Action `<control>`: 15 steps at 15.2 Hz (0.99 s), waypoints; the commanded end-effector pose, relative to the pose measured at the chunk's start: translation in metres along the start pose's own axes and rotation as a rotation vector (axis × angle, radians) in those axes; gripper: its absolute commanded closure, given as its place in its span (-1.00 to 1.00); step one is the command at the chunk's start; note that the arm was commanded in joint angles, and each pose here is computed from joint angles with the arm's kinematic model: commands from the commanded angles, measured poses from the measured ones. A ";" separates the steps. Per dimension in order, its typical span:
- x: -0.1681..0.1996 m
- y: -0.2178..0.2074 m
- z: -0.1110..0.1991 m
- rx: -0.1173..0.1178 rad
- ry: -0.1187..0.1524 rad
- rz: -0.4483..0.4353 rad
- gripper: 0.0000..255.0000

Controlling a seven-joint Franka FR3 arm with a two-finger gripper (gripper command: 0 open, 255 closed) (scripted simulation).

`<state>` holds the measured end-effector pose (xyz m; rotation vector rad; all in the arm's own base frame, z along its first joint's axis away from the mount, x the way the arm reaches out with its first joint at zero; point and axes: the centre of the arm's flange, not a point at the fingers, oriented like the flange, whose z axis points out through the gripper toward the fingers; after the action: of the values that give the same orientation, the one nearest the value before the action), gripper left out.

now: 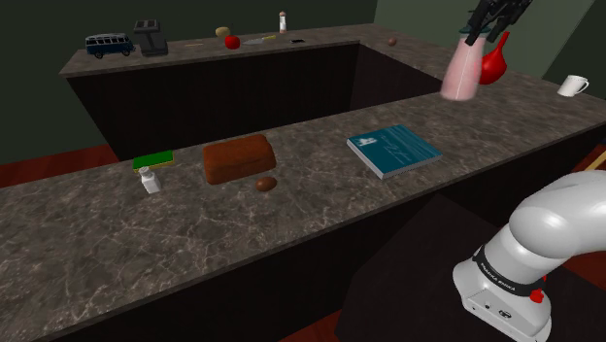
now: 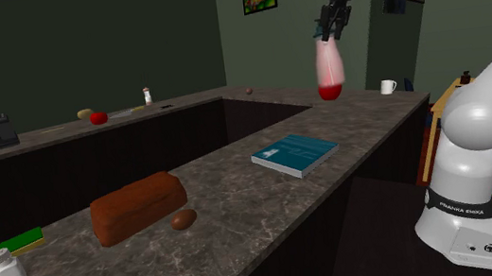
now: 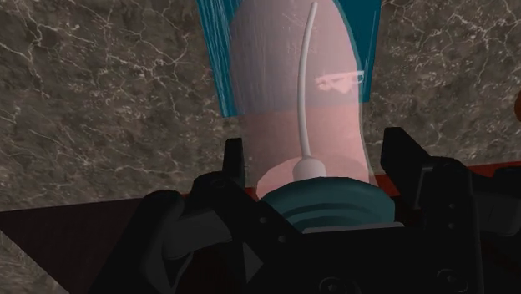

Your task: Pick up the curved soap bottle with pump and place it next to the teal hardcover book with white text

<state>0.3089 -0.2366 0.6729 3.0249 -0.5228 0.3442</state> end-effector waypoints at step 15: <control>-0.003 0.213 0.002 0.000 0.000 -0.001 1.00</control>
<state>0.2415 -0.4215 0.6702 3.0264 -0.5240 0.3438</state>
